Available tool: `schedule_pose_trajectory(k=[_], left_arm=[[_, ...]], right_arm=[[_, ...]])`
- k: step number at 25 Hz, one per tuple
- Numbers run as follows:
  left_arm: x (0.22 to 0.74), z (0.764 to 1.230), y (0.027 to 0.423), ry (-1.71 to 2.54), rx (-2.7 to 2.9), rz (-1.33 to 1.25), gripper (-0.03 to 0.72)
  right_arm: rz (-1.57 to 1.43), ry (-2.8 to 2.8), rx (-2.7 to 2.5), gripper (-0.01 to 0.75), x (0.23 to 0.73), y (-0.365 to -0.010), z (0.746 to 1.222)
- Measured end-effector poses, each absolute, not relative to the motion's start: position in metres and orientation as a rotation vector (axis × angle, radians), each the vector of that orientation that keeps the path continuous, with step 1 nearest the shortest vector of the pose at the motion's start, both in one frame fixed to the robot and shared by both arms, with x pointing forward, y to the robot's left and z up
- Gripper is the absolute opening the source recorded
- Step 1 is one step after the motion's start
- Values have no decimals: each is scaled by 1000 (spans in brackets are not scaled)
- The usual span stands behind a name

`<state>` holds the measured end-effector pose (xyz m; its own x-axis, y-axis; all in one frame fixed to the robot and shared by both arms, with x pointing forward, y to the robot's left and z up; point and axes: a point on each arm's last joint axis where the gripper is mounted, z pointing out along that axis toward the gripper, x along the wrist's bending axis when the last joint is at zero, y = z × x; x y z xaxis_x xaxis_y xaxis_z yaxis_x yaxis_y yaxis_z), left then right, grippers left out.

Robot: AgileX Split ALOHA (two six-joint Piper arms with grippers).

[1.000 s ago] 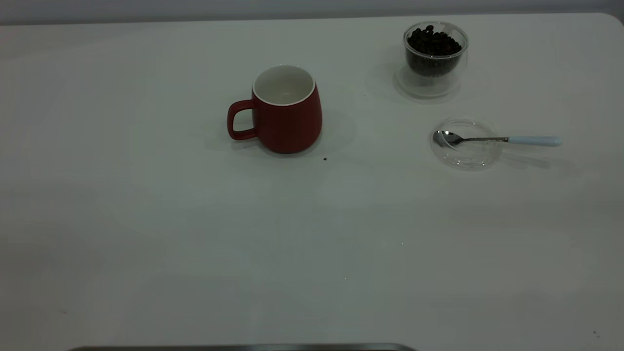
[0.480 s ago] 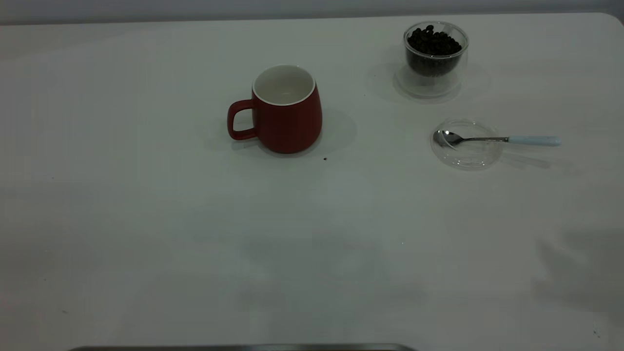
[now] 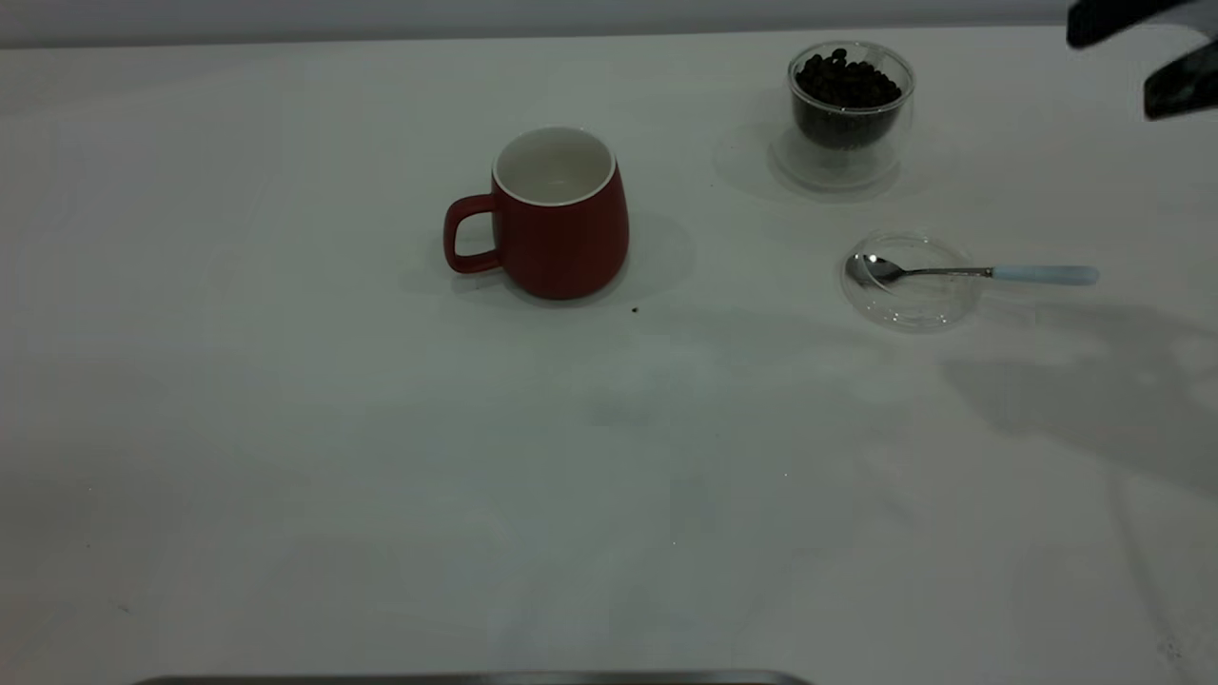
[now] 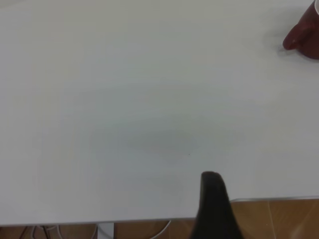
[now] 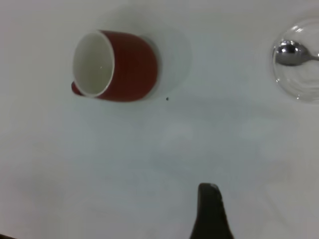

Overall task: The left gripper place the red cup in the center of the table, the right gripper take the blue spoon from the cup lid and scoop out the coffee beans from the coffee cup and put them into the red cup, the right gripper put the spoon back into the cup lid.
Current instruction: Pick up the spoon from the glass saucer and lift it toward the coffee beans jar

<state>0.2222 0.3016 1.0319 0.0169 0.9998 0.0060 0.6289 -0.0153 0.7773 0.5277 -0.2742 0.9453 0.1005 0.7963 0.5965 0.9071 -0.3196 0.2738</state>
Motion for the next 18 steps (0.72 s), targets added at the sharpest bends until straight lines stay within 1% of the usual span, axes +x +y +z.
schedule_pose_trajectory(k=[7, 11, 18], left_arm=[[222, 1032, 302, 1673, 1706, 804, 587], [222, 1032, 302, 1674, 1705, 804, 587], [222, 1032, 302, 1679, 1698, 801, 587]], right_arm=[[-989, -1548, -2266, 585, 535, -294, 912], [-964, -1432, -2301, 585, 525, -303, 883], [-1019, -1249, -2313, 585, 515, -316, 838]])
